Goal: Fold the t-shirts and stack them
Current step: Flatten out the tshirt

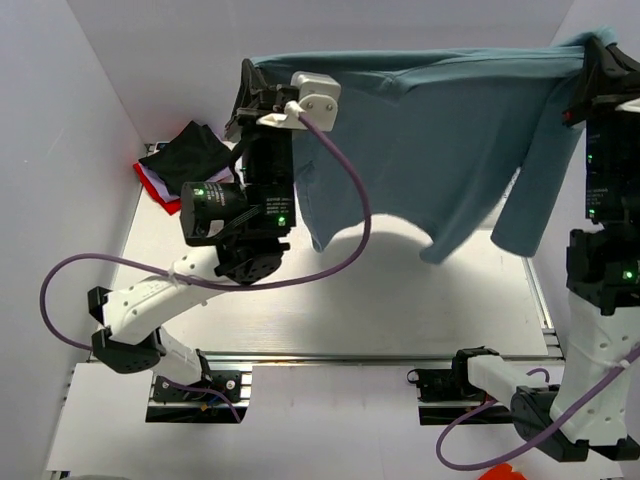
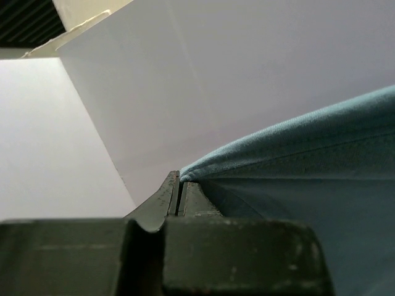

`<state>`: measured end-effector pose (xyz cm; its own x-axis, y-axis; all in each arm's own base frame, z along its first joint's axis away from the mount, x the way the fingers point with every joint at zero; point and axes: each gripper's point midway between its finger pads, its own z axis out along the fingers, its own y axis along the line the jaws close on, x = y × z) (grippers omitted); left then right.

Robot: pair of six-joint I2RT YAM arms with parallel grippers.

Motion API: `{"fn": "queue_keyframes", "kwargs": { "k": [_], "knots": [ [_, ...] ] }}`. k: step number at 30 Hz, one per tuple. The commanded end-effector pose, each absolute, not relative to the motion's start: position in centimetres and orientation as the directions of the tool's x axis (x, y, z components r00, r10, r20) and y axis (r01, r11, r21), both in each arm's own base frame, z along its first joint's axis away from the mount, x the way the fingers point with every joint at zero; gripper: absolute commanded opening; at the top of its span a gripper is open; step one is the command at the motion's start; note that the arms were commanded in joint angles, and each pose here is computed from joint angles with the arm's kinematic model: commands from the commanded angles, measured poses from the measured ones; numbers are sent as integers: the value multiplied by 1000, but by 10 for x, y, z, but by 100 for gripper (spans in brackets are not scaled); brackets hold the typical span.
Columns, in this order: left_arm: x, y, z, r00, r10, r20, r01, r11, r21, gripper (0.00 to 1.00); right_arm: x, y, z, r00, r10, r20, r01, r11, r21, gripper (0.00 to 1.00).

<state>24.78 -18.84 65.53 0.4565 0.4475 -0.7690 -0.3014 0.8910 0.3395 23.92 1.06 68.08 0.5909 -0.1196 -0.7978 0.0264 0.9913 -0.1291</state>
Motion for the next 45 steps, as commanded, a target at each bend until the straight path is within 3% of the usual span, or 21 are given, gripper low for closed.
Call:
{"fn": "queue_keyframes", "kwargs": {
  "k": [1, 5, 8, 11, 12, 14, 17, 22, 26, 29, 31, 33, 34, 37, 41, 45],
  "knots": [
    [224, -128, 680, 512, 320, -797, -272, 941, 202, 0, 193, -13, 710, 671, -161, -723, 147, 986, -83, 0],
    [213, -117, 687, 559, 249, -791, -123, 968, 218, 0, 159, -18, 718, 710, -161, -686, 162, 985, -63, 0],
    [198, -118, 698, 623, 81, -778, 69, 985, 158, 0, 144, -20, 721, 726, -159, -669, 167, 985, -52, 0],
    [167, -124, 704, 643, -40, -765, 334, 914, 233, 0, 121, -22, 724, 752, -154, -641, 169, 985, -39, 0],
    [143, -133, 713, 662, -159, -732, 475, 845, 246, 0, 113, -22, 725, 761, -151, -632, 165, 986, -37, 0],
    [115, -140, 715, 677, -223, -701, 582, 745, 325, 0, 95, -21, 728, 778, -145, -611, 158, 987, -33, 0],
    [98, -144, 717, 668, -293, -684, 646, 684, 339, 0, 80, -17, 728, 791, -128, -598, 131, 991, -39, 0],
    [106, -159, 706, 655, -262, -709, 647, 678, 348, 0, 45, -4, 727, 827, -96, -554, 64, 995, -78, 0],
    [123, -160, 700, 646, -235, -727, 609, 733, 304, 0, 52, 1, 721, 820, -80, -567, 34, 995, -92, 0],
    [155, -155, 688, 635, -143, -760, 483, 841, 245, 0, 94, 4, 703, 768, -79, -635, 22, 995, -97, 0],
    [185, -156, 669, 605, -53, -794, 338, 920, 196, 0, 123, 7, 693, 733, -75, -677, 10, 995, -100, 0],
    [213, -181, 633, 587, 155, -795, 178, 933, 314, 0, 167, 16, 665, 671, -62, -739, -33, 993, -114, 0],
    [220, -167, 634, 583, 206, -786, 52, 956, 289, 0, 174, 16, 664, 681, -53, -730, -36, 994, -105, 0],
    [239, -186, 602, 559, 288, -778, -63, 950, 306, 0, 244, 23, 593, 556, -1, -831, -86, 995, -58, 0],
    [265, -195, 566, 521, 381, -764, -144, 921, 361, 0, 306, 25, 539, 470, 68, -880, -103, 994, 22, 0],
    [331, -183, 501, 380, 524, -762, -301, 849, 434, 0, 373, 32, 472, 317, 99, -943, -118, 991, 65, 0]
  ]
}}
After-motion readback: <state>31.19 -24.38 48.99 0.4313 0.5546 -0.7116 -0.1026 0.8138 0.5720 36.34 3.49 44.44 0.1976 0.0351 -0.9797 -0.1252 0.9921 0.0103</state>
